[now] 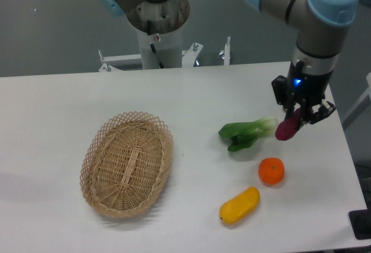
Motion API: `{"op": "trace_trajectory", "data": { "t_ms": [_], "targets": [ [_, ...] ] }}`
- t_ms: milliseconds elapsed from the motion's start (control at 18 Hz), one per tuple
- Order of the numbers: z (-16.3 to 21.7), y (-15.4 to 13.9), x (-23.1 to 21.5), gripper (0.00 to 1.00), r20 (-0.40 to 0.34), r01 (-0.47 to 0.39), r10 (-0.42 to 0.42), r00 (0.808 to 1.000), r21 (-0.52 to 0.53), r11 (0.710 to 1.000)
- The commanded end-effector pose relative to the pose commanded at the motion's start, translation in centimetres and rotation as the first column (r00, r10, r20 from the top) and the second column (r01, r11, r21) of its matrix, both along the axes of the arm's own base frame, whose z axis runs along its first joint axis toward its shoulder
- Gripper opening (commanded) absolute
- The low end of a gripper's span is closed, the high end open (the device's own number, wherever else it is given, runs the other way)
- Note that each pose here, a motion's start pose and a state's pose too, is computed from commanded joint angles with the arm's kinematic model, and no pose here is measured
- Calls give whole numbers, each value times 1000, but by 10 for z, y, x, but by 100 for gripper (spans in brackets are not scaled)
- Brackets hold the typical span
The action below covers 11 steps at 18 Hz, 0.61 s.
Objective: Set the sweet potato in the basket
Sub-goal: 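Carry the sweet potato over the wicker basket and lower it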
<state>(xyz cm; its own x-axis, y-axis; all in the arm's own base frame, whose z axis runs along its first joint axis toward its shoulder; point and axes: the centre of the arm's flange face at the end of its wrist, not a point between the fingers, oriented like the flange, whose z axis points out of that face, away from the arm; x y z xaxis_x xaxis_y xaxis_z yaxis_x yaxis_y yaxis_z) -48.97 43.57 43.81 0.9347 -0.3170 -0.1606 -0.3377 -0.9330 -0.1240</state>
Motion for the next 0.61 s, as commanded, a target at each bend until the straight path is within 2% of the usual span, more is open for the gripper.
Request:
{"op": "trace_trajectory", "data": {
  "t_ms": [278, 444, 611],
  "targets": [
    [-17, 70, 73, 28, 69, -142, 140, 988, 11, 990],
    [-29, 107, 128, 28, 69, -191, 188, 980, 42, 981],
    [-62, 116, 195, 28, 62, -233, 231, 971, 24, 972]
  ]
}}
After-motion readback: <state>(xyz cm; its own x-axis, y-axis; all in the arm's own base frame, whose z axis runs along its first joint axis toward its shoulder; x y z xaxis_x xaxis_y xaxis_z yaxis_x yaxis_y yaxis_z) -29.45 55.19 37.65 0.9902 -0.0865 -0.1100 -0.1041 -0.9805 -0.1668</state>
